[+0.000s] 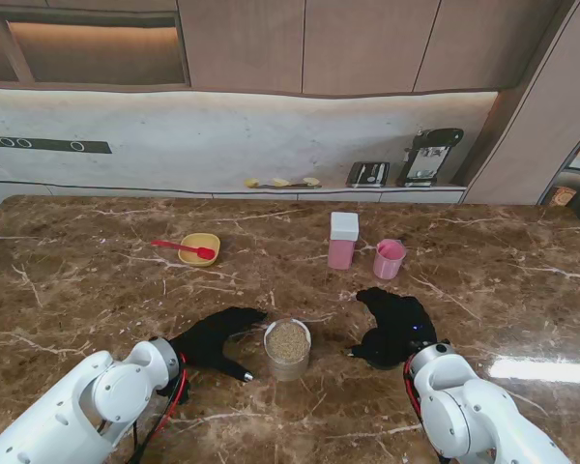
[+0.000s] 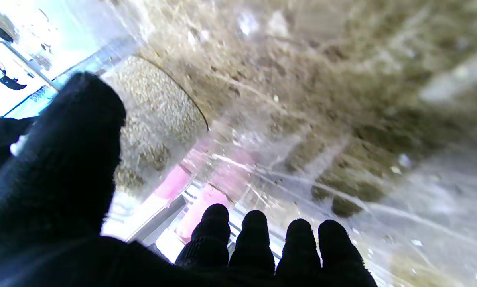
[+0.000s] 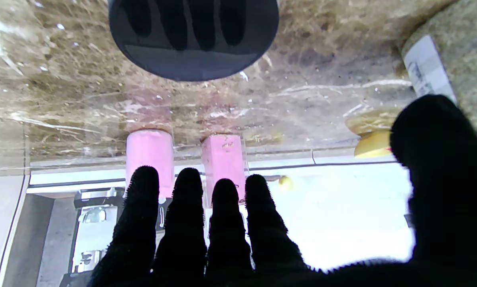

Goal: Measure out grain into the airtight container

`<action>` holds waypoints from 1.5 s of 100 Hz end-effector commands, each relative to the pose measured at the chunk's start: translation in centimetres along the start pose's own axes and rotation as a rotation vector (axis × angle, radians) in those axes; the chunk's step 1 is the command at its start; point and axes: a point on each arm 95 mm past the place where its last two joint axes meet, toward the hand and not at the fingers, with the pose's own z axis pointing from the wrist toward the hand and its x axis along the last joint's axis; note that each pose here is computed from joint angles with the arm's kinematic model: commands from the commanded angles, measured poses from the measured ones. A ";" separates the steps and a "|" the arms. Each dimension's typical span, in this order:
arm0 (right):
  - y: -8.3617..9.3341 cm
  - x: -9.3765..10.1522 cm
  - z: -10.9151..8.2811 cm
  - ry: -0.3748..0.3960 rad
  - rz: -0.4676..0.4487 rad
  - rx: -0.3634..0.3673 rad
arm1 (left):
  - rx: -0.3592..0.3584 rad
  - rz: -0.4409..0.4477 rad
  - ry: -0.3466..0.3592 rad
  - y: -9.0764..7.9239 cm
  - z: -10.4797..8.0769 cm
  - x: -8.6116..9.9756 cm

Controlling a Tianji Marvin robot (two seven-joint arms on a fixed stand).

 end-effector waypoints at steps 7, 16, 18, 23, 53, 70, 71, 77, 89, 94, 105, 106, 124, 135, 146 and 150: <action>0.1 0.0 -0.4 0.008 0.048 -0.026 | 0.031 0.036 0.008 -2.1 -1.4 0.3; 0.4 -0.1 -0.5 0.013 0.083 -0.053 | 0.054 0.053 0.014 -3.9 -2.5 0.9; 0.4 -0.1 -0.5 0.013 0.089 -0.058 | 0.058 0.057 0.015 -4.4 -2.6 1.0; 0.6 -0.2 -0.5 0.014 0.099 -0.067 | 0.065 0.067 0.015 -5.5 -3.1 1.2; 0.8 -0.1 -0.1 0.012 0.154 -0.122 | 0.107 0.186 -0.052 -12.7 -4.4 1.1; 0.6 -0.2 0.4 0.003 0.163 -0.139 | 0.067 0.246 -0.125 -16.2 -4.3 0.2; 0.6 -0.2 0.4 0.003 0.163 -0.138 | 0.065 0.248 -0.130 -16.4 -4.3 0.2; 0.6 -0.2 0.6 0.006 0.164 -0.136 | 0.044 0.262 -0.158 -17.5 -4.2 -0.3; 0.5 -0.2 0.8 0.006 0.169 -0.148 | 0.008 0.304 -0.204 -19.4 -3.8 -1.1; 0.6 -0.2 0.9 0.009 0.176 -0.146 | -0.014 0.310 -0.227 -20.1 -3.6 -1.5; 0.8 -0.1 1.0 0.012 0.186 -0.158 | -0.034 0.327 -0.265 -21.3 -2.8 -2.3; 0.9 -0.1 1.0 0.013 0.187 -0.159 | -0.035 0.330 -0.268 -21.4 -2.8 -2.4; 0.7 0.0 1.1 0.016 0.180 -0.149 | -0.071 0.374 -0.324 -23.0 -1.5 -3.3; 0.7 0.0 1.2 0.013 0.178 -0.148 | -0.071 0.406 -0.365 -23.8 -1.0 -3.9; 0.7 -0.1 1.2 0.011 0.180 -0.154 | -0.061 0.445 -0.410 -24.2 -0.5 -4.5; 0.7 -0.1 1.2 0.010 0.184 -0.154 | -0.060 0.459 -0.425 -24.3 -0.3 -4.7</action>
